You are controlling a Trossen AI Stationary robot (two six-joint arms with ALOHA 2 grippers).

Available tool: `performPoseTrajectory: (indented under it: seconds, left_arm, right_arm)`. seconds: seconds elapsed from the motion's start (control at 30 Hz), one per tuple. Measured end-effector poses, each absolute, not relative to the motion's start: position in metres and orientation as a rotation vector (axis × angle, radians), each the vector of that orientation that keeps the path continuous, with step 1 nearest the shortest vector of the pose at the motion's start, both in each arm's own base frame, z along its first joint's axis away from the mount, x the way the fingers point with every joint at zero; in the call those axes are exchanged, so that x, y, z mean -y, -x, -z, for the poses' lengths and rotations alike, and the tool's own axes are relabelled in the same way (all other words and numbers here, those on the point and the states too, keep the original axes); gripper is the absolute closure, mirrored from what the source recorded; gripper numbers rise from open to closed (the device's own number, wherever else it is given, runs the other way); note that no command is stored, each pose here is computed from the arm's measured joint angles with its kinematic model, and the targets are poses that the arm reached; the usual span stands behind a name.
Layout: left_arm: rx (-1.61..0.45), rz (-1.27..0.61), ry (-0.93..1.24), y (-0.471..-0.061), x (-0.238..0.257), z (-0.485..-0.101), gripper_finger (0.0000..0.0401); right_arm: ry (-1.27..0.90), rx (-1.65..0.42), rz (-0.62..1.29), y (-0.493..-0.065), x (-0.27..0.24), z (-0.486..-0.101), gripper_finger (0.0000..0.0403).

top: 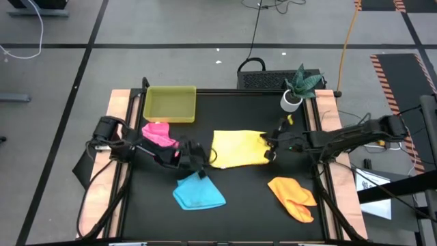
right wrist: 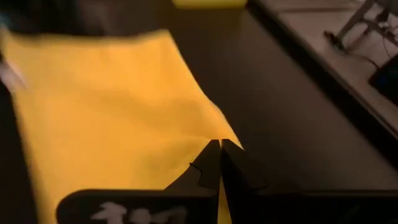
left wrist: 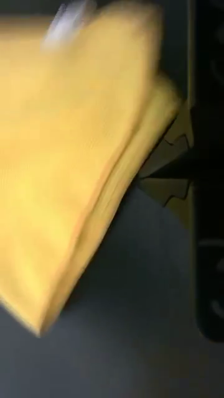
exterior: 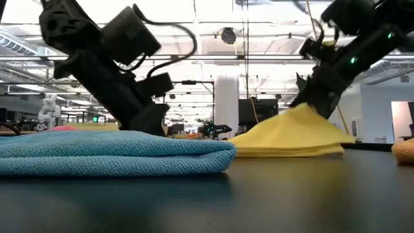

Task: Fold microfiber towels
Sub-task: Fold the yellow microfiber cloth

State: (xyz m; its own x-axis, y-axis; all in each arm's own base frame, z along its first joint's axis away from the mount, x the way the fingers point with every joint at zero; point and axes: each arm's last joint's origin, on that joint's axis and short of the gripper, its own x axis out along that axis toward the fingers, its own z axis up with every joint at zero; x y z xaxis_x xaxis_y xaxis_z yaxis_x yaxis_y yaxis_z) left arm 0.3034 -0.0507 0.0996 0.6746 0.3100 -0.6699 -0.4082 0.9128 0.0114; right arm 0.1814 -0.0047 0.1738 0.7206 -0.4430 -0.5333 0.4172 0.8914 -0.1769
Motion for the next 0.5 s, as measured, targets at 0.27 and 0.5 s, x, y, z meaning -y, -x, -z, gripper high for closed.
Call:
performPoseTrajectory:
  seconds: [0.27, 0.5]
  left_arm:
    - [-0.653, -0.350, 0.077, -0.308, 0.061, -0.110, 0.0387]
    - [-0.660, -0.362, 0.039, -0.309, 0.055, -0.110, 0.0389]
  right_arm:
    - [-0.048, -0.580, 0.383, -0.177, -0.009, -0.177, 0.0398]
    - [-0.016, -0.700, 0.505, -0.168, -0.001, -0.169, 0.0396]
